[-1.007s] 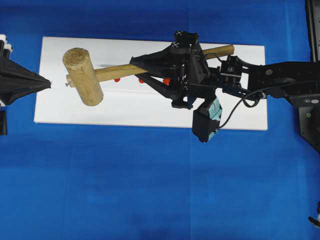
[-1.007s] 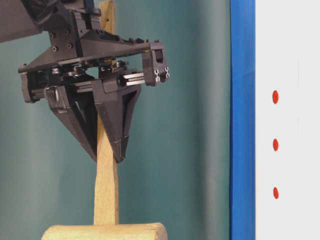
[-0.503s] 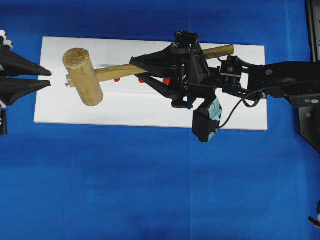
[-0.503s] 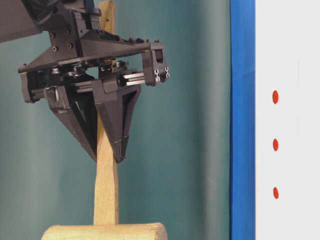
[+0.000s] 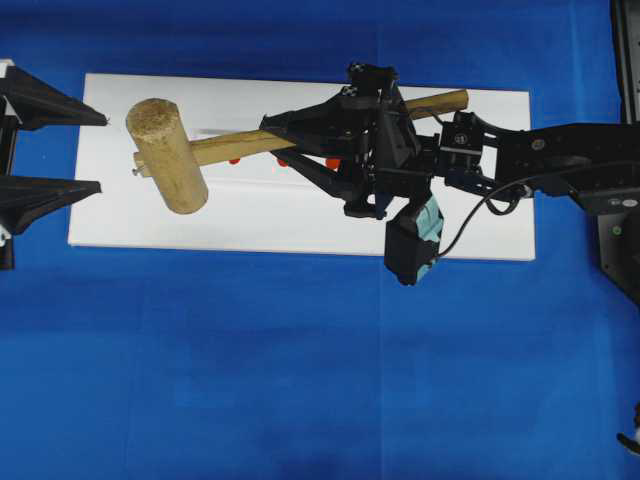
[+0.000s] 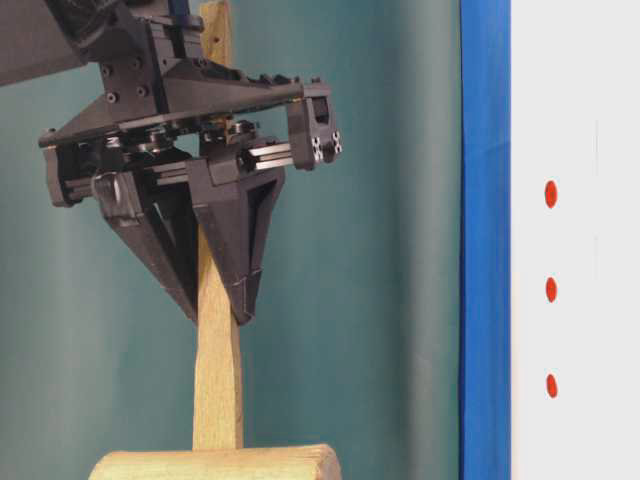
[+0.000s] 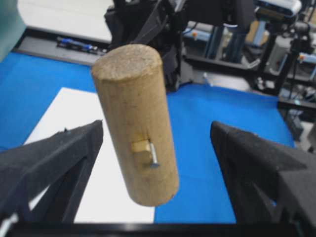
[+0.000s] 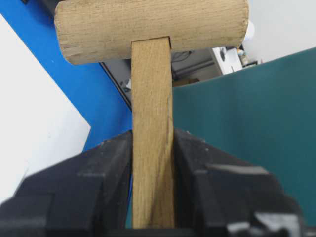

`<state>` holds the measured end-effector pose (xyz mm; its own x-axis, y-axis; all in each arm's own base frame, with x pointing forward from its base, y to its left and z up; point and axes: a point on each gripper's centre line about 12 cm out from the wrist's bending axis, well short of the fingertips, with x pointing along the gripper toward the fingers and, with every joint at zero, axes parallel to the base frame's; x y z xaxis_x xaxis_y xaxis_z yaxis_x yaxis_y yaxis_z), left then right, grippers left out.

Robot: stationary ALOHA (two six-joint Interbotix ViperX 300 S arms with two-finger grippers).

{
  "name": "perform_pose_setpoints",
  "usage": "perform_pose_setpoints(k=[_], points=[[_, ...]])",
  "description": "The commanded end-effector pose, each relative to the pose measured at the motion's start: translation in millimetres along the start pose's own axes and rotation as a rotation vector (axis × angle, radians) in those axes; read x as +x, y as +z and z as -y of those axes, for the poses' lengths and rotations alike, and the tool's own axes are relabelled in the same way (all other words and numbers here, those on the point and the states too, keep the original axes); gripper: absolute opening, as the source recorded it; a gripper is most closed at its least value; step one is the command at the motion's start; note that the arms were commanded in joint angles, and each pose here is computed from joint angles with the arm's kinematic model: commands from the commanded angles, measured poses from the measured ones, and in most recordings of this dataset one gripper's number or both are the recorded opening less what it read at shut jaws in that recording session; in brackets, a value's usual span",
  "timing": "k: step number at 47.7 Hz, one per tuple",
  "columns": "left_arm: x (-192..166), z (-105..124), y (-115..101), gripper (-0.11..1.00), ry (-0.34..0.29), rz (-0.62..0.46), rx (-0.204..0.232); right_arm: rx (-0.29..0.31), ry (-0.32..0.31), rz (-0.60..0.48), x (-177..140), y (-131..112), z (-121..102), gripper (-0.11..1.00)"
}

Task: Hit the mark with a hammer.
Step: 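Move the left gripper in around the mallet head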

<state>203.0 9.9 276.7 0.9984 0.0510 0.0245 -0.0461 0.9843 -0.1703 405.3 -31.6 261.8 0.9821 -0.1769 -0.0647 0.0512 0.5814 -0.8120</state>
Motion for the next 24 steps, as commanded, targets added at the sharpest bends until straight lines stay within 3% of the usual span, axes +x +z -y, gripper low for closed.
perform_pose_setpoints(k=[1, 24], points=[[12.1, -1.4, 5.8, 0.93, 0.009, 0.016, -0.004, 0.010, -0.049, 0.036, -2.8, 13.3, 17.3, 0.09], [77.0, -6.4, -1.2, 0.93, 0.028, -0.012, -0.003, 0.009, -0.051, 0.038, -2.4, 14.1, 18.2, 0.09]])
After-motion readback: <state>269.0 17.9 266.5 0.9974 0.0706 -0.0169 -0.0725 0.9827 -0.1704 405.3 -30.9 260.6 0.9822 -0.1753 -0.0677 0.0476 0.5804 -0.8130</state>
